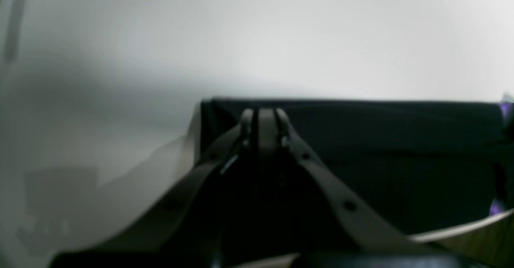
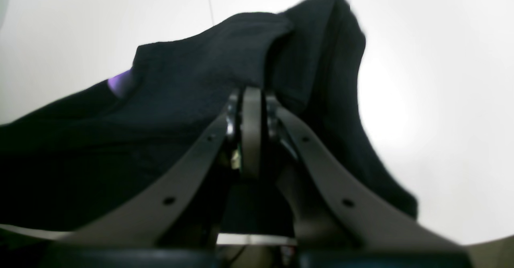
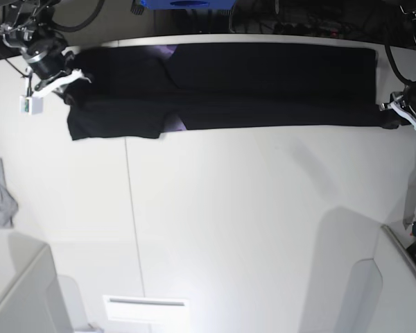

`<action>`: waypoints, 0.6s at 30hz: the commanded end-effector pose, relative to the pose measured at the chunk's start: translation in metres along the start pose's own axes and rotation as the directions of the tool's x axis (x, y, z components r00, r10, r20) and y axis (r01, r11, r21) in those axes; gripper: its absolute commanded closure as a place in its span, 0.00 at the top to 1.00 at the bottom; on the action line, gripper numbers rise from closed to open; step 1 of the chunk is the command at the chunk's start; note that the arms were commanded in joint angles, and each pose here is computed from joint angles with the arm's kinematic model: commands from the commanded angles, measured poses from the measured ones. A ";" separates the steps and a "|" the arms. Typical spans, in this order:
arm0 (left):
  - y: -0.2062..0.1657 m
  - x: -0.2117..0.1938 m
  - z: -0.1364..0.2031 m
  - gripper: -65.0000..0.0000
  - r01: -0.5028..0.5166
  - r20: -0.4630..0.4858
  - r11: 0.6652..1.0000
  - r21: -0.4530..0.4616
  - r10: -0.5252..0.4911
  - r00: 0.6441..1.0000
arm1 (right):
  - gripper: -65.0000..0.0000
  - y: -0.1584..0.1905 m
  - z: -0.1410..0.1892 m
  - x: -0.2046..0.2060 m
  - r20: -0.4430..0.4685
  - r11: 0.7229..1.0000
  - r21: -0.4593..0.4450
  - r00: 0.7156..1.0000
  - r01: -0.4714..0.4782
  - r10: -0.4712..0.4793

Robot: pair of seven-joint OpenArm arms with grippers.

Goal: Fold the T-shirt properly
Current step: 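Lower the folded edge and open both grippers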

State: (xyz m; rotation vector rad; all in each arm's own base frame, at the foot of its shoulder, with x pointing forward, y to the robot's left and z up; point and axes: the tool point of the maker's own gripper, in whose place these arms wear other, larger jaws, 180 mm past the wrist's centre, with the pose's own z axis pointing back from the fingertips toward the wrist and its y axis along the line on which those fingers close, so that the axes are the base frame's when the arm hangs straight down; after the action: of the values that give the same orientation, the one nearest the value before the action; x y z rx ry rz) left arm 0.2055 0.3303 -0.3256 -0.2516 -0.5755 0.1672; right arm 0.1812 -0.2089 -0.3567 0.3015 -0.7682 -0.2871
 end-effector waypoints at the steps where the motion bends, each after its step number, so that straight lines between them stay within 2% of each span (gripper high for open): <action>1: -0.001 0.012 0.006 0.00 0.031 0.031 1.000 0.001 -0.031 0.999 | 0.00 0.000 0.006 0.012 0.044 1.000 0.011 0.999 -0.023 0.023; 12: 0.008 -0.021 0.008 0.00 0.019 -0.056 0.999 0.027 -0.017 0.998 | 0.00 -0.005 0.012 0.001 0.010 1.000 0.008 1.000 -0.019 0.019; 18: 0.014 -0.038 0.002 0.00 0.059 -0.124 0.995 0.075 -0.049 0.991 | 0.00 -0.007 0.012 -0.005 -0.005 1.000 0.003 1.000 -0.009 0.009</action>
State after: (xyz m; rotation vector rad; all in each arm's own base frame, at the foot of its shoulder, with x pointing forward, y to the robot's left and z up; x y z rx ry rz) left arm 0.1644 0.3338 -0.3570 -0.1727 -0.4205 0.1428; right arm 0.1662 -0.2134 -0.3604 0.2995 -0.7377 -0.2855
